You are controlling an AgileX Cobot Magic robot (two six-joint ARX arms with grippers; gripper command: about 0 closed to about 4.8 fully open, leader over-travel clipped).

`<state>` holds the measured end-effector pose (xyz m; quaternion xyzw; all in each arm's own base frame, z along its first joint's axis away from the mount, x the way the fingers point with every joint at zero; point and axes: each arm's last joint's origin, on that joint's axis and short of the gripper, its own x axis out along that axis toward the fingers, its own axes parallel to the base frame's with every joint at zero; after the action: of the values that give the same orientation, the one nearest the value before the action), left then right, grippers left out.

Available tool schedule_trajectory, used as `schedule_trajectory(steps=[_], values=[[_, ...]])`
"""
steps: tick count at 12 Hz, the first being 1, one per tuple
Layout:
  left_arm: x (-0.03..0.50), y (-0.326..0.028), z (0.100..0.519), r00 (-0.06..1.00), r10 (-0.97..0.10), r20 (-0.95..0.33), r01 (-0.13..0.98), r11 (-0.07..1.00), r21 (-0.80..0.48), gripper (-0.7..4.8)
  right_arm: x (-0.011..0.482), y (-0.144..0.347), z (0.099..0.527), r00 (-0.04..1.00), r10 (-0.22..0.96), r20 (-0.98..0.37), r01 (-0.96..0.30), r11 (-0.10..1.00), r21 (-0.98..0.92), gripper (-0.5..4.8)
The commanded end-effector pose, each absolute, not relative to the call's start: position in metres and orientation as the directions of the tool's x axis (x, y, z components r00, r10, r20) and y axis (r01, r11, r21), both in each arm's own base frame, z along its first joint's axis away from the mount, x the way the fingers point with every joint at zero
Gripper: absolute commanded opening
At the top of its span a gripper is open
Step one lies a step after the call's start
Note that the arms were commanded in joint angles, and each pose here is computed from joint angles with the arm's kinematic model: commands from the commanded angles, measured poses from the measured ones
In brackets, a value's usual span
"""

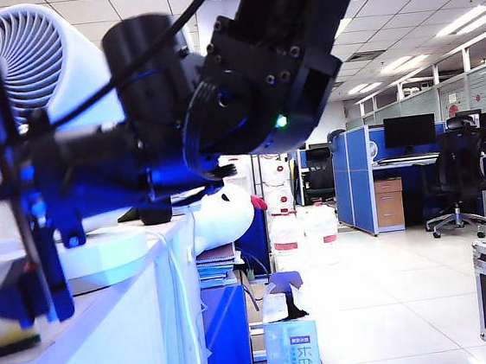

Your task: Open the drawer, place the cleaning sponge inside, then close the drawer.

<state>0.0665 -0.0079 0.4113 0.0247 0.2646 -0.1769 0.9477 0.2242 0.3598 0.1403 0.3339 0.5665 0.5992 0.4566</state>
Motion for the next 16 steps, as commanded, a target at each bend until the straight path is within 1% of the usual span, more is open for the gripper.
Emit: schedule_trajectory(steps=[1,2,3,4,5,6,7,8,9,10,11,12,13,14,16], values=[[0.066,-0.008,0.413,0.802,-0.325,-0.502,0.355,0.934,-0.037,-0.05,0.233,0.354,0.151,-0.383,0.922,-0.049,-0.091,0.015,0.996,3.44],[0.066,-0.008,0.413,0.802,-0.325,-0.501,0.355,0.934,-0.037,-0.05,0.239,0.349,0.161,-0.399,0.917,0.009,-0.115,-0.06,0.992,0.36],[0.066,-0.008,0.413,0.802,-0.325,-0.501,0.355,0.934,-0.037,-0.05,0.243,0.346,0.168,-0.394,0.918,0.05,-0.147,-0.117,0.982,-0.02],[0.066,-0.008,0.413,0.803,-0.325,-0.5,0.355,0.934,-0.037,-0.05,0.249,0.339,0.18,-0.371,0.923,0.102,-0.175,-0.177,0.969,-0.05],[0.067,-0.008,0.413,0.805,-0.325,-0.497,0.355,0.934,-0.035,-0.05,0.253,0.334,0.188,-0.356,0.929,0.103,-0.206,-0.186,0.961,-0.05],[0.067,-0.008,0.413,0.805,-0.325,-0.496,0.355,0.934,-0.035,-0.05,0.254,0.333,0.191,-0.346,0.935,0.076,-0.228,-0.162,0.96,-0.05],[0.067,-0.008,0.413,0.805,-0.325,-0.496,0.355,0.934,-0.035,-0.05,0.254,0.332,0.194,-0.279,0.96,0.021,-0.285,-0.103,0.953,-0.05],[0.067,-0.008,0.413,0.805,-0.325,-0.496,0.355,0.934,-0.035,-0.05,0.254,0.329,0.2,-0.191,0.981,-0.046,-0.361,-0.027,0.932,-0.05],[0.067,-0.008,0.413,0.805,-0.325,-0.496,0.355,0.934,-0.035,-0.05,0.249,0.32,0.211,-0.101,0.982,-0.157,-0.484,0.089,0.87,-0.05],[0.067,-0.008,0.413,0.805,-0.324,-0.497,0.355,0.934,-0.035,-0.05,0.237,0.315,0.222,-0.05,0.965,-0.258,-0.661,0.162,0.733,-0.05],[0.067,-0.008,0.413,0.805,-0.324,-0.497,0.355,0.934,-0.035,-0.05,0.225,0.315,0.231,-0.038,0.957,-0.288,-0.791,0.148,0.593,-0.05],[0.067,-0.008,0.413,0.805,-0.324,-0.497,0.355,0.934,-0.035,-0.05,0.215,0.321,0.232,-0.042,0.953,-0.3,-0.849,0.124,0.514,-0.05],[0.067,-0.008,0.413,0.805,-0.324,-0.497,0.355,0.934,-0.035,-0.05,0.211,0.324,0.225,-0.031,0.936,-0.35,-0.835,0.168,0.524,-0.05],[0.067,-0.008,0.413,0.805,-0.324,-0.497,0.355,0.934,-0.035,-0.05,0.199,0.325,0.201,0.001,0.843,-0.538,-0.836,0.295,0.462,-0.05],[0.066,-0.008,0.413,0.801,-0.324,-0.503,0.354,0.934,-0.038,-0.05,0.193,0.325,0.194,0.028,0.797,-0.604,-0.843,0.343,0.414,-0.05]])
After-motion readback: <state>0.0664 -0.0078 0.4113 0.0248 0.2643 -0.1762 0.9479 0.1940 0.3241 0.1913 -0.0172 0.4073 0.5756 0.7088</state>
